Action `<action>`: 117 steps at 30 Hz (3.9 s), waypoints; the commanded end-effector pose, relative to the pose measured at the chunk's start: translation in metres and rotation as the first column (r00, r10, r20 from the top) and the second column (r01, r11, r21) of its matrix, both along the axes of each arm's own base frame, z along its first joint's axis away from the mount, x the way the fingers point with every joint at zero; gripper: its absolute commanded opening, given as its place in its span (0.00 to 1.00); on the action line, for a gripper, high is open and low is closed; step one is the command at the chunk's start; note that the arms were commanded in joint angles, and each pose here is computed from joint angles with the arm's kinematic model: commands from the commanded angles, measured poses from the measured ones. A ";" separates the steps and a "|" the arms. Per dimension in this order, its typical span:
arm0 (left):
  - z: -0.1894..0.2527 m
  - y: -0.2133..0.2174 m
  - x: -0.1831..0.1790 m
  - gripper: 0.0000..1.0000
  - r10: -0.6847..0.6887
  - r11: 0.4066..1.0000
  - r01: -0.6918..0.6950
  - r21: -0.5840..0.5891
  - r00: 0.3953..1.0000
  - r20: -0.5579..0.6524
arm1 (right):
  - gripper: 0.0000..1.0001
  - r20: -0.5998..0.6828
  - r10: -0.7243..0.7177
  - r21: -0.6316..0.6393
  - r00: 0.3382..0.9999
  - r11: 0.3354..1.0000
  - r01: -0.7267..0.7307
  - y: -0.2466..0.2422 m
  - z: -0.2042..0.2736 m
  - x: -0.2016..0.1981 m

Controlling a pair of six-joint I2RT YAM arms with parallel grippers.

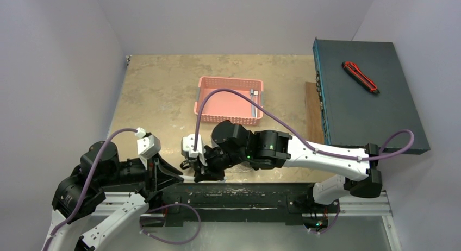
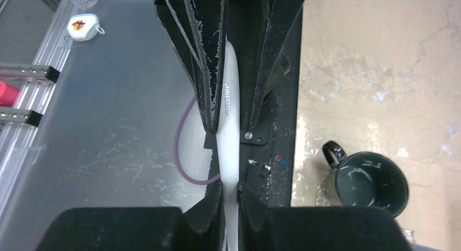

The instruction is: Prepare toiletry sets of a toothbrush and toothpaste on the tray

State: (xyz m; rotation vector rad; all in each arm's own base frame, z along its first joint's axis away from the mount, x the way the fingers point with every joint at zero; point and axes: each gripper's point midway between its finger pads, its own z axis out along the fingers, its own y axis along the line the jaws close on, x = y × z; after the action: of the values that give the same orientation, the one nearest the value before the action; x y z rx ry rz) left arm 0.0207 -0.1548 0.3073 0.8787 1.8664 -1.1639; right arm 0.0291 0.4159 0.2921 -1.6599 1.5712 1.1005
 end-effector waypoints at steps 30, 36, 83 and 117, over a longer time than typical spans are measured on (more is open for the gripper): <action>0.093 0.020 0.047 0.00 0.410 0.745 -0.393 -0.539 0.907 -0.094 | 0.69 -0.381 -0.539 0.513 0.752 0.553 0.656 -0.098 0.140 0.103; 0.111 0.029 0.048 0.00 0.424 0.643 -0.420 -0.640 0.891 -0.159 | 0.70 -0.509 -0.467 0.554 0.723 0.465 0.690 -0.108 0.155 0.099; 0.135 0.009 0.017 0.00 0.127 0.608 -0.287 -0.740 0.956 -0.266 | 0.57 -0.545 -0.093 0.659 0.833 0.568 0.494 -0.074 0.210 0.049; 0.125 0.014 0.025 0.41 0.250 0.667 -0.330 -0.668 0.944 -0.216 | 0.00 -0.538 -0.158 0.595 0.828 0.625 0.505 -0.065 0.191 0.054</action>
State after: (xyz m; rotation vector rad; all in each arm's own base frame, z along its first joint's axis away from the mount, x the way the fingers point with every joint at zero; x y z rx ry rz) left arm 0.0413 -0.1441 0.4293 0.0704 1.3642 -1.6267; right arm 0.0803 0.3544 0.4728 -0.5554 1.3542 1.6977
